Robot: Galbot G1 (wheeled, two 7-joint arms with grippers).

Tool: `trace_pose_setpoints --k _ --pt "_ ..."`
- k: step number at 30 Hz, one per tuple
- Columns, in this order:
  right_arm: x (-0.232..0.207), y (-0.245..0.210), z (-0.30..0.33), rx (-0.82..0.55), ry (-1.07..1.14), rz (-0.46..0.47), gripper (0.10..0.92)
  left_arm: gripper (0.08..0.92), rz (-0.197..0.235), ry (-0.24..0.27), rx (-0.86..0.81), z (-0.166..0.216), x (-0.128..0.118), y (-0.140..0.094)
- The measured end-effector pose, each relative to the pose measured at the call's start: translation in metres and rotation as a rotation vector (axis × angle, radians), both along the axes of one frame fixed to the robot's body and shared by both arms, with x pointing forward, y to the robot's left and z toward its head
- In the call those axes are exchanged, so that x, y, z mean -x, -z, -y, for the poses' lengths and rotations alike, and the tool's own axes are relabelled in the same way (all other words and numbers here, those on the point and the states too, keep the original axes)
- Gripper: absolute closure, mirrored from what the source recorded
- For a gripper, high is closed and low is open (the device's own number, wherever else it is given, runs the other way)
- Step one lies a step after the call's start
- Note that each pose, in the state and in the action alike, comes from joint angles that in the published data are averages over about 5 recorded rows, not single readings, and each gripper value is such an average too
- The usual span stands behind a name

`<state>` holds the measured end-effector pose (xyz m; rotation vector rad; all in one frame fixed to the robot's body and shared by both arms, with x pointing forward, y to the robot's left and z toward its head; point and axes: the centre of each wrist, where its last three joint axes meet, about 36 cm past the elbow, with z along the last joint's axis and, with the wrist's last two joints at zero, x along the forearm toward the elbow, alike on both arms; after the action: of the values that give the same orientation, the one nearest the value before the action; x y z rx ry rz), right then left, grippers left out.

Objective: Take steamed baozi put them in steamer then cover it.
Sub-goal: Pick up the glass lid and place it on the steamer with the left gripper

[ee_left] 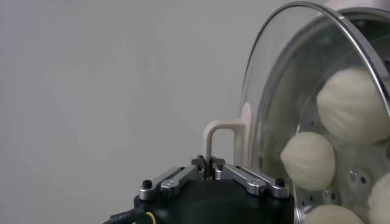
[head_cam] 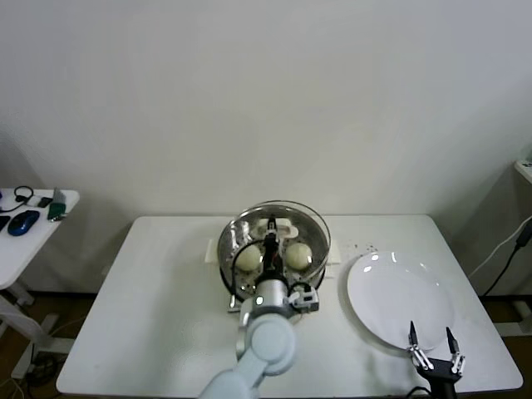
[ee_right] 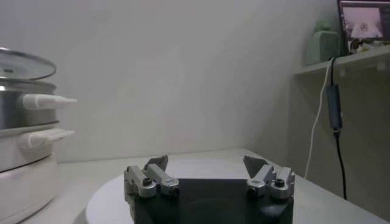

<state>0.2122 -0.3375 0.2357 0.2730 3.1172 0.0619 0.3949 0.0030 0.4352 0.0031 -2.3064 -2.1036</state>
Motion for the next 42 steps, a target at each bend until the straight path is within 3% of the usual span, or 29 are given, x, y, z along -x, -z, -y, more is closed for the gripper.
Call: trace_pose_setpoints --k 36,42 --pt "0.005 0.002 -0.001 0.005 -0.002 0.005 0.200 0.862 0.008 -0.037 -0.071 0.004 0.001 0.030" --pt "0.003 0.002 -0.001 0.005 -0.002 0.005 0.200 0.779 0.007 -0.023 -0.054 0.005 0.003 0.025"
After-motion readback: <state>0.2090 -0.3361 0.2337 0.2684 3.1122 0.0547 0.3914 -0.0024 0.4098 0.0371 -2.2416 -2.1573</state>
